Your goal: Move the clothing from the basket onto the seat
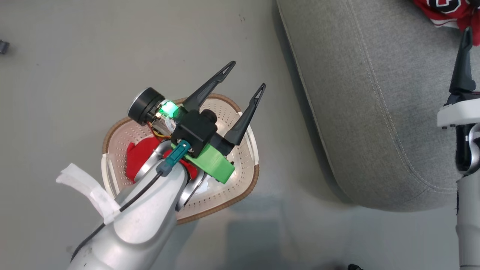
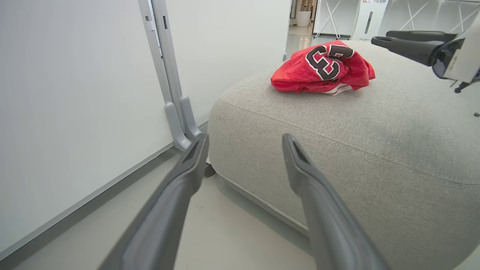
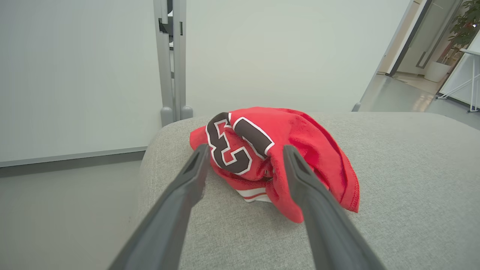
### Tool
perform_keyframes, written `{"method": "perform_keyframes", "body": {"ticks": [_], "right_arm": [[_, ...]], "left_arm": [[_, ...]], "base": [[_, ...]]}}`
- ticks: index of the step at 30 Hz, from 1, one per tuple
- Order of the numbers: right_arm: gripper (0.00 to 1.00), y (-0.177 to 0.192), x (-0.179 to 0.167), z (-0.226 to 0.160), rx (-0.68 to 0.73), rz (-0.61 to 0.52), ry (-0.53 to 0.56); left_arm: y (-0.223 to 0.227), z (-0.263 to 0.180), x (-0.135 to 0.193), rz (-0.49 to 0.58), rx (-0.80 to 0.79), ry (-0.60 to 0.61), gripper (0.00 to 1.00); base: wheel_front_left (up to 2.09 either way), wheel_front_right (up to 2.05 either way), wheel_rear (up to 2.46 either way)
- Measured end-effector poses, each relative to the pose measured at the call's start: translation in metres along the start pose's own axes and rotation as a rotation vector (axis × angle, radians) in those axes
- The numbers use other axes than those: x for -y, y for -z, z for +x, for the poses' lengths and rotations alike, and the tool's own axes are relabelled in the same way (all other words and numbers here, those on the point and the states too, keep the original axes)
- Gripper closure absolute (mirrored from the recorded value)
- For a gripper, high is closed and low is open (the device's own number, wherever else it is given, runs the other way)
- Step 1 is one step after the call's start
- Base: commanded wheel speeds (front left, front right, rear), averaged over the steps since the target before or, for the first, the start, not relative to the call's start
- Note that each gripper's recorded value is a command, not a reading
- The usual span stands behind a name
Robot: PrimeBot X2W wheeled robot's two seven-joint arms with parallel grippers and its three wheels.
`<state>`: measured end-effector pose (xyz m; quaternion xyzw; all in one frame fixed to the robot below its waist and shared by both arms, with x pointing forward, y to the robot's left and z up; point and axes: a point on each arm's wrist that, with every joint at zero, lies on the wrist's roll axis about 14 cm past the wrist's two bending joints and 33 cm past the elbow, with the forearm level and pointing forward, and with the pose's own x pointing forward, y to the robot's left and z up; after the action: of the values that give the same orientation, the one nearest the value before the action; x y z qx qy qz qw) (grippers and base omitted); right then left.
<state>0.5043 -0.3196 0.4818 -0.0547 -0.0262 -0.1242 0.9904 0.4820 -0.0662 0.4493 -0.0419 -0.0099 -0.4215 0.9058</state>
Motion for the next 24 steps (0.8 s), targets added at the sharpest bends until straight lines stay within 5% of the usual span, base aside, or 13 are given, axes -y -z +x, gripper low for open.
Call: {"method": "perform_keyframes", "body": {"ticks": [24], "right_arm": [[0.00,-0.082,-0.145,-0.074,0.160,0.219,-0.385]], "left_arm": [[-0.077,-0.152,-0.084,0.033,0.096,-0.591,0.00]], "base": [[0.00,0.00,0.00]]}}
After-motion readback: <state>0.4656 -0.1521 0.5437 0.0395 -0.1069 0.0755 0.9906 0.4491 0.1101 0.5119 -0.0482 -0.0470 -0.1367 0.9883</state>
